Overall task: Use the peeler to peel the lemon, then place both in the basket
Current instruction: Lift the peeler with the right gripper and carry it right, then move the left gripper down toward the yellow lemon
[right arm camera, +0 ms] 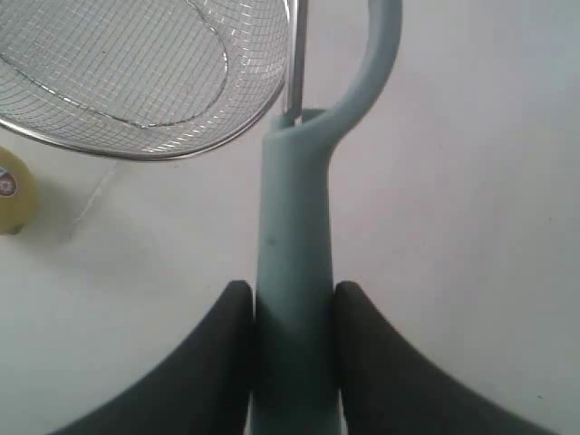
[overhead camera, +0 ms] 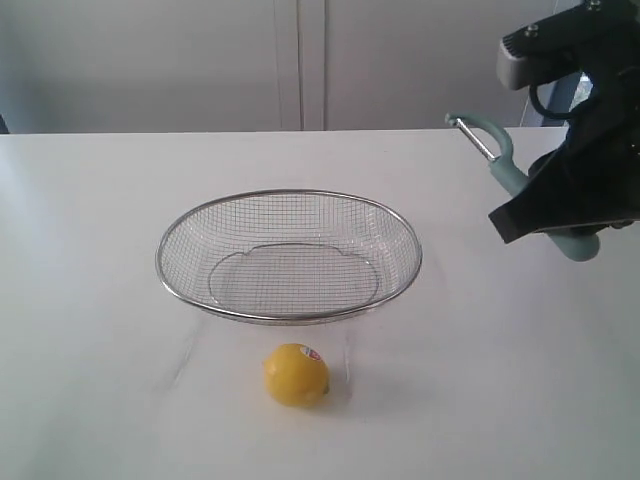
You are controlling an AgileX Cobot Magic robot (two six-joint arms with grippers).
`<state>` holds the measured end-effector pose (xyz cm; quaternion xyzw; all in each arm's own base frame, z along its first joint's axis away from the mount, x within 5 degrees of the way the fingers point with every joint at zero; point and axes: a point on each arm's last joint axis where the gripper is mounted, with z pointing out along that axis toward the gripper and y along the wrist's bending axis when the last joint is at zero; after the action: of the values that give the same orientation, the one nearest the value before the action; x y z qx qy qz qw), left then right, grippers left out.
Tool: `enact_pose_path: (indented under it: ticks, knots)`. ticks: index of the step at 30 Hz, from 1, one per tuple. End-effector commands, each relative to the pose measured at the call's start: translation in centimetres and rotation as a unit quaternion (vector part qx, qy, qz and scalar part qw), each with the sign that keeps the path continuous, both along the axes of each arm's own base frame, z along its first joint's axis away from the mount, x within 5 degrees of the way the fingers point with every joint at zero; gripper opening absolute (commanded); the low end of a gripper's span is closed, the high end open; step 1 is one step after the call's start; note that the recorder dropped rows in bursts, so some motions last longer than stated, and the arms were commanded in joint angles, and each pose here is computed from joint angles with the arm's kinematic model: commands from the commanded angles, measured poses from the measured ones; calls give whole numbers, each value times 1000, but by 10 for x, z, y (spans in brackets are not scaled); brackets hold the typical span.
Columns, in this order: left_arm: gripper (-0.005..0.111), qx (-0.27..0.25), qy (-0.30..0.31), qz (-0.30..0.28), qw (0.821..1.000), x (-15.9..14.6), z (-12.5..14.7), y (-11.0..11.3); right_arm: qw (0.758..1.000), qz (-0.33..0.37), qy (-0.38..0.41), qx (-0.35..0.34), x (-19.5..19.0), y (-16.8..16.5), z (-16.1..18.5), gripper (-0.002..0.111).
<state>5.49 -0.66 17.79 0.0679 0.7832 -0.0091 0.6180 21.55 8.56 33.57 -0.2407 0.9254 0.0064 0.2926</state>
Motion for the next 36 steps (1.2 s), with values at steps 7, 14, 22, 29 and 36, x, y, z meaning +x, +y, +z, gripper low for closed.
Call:
enact_pose_path:
  ticks: [7,14,22,29,36]
  knots:
    - [0,-9,-19,3,1000,1,3,0,1000,12,8,1,1,-12,0,0]
    - [0,-97,-59,21,993,2,11,1,999,31,11,19,1,-11,-10,0]
    - [0,-205,-198,26,958,1,39,4,999,28,15,29,0,-10,-20,0]
    - [0,-246,-217,21,944,0,64,4,999,27,9,37,1,-8,-19,0]
    - [0,-173,-17,54,983,31,91,1,999,27,10,38,1,-8,-19,0]
